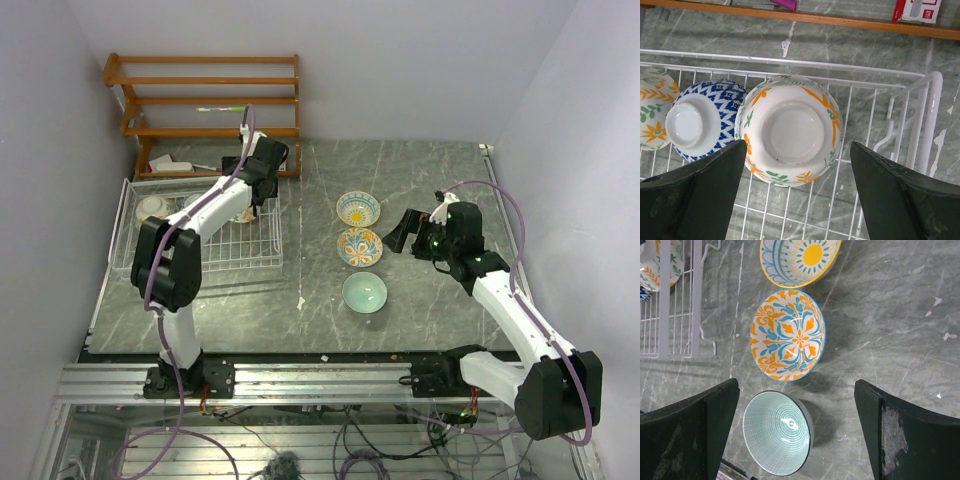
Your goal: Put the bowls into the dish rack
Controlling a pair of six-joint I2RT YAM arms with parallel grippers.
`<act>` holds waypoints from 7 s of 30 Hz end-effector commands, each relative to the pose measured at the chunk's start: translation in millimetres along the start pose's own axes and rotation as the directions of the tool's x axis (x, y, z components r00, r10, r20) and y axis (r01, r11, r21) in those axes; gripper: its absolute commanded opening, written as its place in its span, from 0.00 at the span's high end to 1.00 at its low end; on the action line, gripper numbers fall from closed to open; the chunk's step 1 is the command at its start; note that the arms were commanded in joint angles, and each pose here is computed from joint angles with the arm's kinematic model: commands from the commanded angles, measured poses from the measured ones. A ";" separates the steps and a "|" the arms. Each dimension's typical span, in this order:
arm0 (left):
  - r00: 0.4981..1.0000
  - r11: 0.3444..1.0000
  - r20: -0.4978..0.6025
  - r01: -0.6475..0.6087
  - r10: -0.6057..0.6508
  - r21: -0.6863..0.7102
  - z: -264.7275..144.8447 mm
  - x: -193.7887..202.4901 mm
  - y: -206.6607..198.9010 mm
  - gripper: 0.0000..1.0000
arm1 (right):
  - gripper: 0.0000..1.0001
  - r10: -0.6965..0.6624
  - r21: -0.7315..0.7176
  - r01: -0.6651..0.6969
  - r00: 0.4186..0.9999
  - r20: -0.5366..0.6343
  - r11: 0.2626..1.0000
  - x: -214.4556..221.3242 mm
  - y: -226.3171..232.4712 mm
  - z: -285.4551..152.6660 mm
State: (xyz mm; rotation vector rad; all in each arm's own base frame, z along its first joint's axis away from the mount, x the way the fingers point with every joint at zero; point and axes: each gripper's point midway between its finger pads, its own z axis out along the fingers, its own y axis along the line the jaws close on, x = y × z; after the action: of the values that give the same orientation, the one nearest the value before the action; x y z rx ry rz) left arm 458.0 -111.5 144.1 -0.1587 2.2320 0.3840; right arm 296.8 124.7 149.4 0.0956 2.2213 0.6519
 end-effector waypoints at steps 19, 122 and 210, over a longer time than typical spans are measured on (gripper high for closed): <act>0.991 0.987 -0.071 -0.116 0.109 -0.107 18.5 8.4 2.8 0.05 | 0.00 -0.004 -0.006 0.004 1.000 0.019 1.000 -5.4 0.1 2.2; 0.947 0.883 -0.026 0.308 -0.320 0.354 -62.2 39.0 9.8 0.26 | 0.01 0.015 -0.009 -0.014 1.000 0.010 1.000 4.2 -2.3 1.0; 0.889 0.411 0.357 -0.451 0.286 0.792 -207.1 102.2 -308.0 0.10 | 0.00 0.272 0.432 -0.322 0.946 0.176 0.842 -9.5 -128.9 -27.3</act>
State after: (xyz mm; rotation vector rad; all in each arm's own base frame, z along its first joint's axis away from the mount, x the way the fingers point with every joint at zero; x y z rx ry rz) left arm 323.1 -457.3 139.3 0.8282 1.9859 -0.5729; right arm 303.1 5.2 116.7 0.6910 2.2266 0.2767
